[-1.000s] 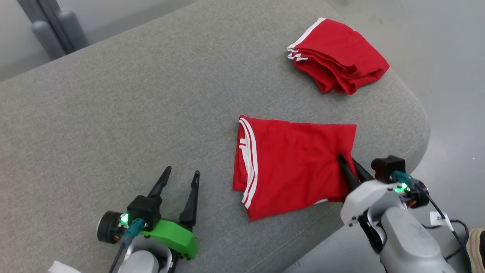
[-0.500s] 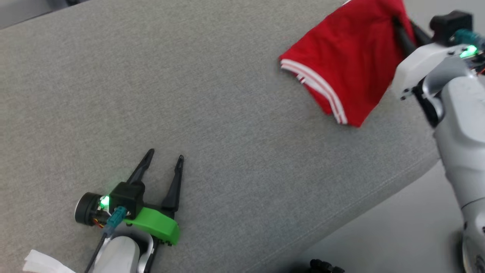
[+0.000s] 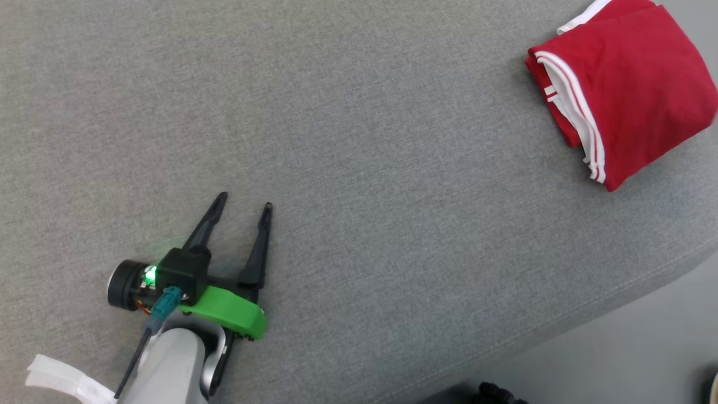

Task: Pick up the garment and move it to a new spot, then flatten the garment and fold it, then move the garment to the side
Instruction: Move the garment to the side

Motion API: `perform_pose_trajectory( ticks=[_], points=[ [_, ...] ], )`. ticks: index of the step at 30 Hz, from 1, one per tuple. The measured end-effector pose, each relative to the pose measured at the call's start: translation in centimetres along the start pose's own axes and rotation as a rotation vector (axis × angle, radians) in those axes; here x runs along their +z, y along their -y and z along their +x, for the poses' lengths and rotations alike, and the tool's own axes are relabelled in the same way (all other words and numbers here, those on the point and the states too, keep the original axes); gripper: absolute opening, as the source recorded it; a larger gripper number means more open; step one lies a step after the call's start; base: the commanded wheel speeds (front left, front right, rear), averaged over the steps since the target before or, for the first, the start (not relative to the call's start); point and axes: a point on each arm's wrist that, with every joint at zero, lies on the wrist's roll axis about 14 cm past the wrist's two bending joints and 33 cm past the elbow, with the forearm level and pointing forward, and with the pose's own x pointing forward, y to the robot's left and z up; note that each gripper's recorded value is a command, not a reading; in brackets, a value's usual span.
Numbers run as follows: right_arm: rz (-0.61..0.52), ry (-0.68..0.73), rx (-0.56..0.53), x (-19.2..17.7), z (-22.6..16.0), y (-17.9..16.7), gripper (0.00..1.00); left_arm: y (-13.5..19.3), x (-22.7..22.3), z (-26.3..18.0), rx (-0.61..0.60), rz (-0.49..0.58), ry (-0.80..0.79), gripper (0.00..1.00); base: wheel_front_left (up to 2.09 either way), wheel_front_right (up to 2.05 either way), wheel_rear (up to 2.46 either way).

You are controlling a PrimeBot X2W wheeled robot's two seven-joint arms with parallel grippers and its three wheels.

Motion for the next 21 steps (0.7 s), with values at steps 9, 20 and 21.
perform_pose_trajectory(
  ticks=[9,20,21],
  points=[
    [0.124,0.226,0.14,4.3,-2.7,-8.0,1.0,-2.2,1.6,-1.7,0.105,0.006,0.023,1.0,0.0,0.0,0.0],
    [0.326,0.319,0.38,6.6,-9.0,-16.4,1.0,-5.7,4.1,-6.4,0.297,0.015,0.075,1.0,0.0,0.0,0.0],
    [0.344,0.315,0.4,6.5,-9.5,-17.1,1.0,-6.0,4.3,-6.9,0.314,0.018,0.08,1.0,0.0,0.0,0.0]
  ],
)
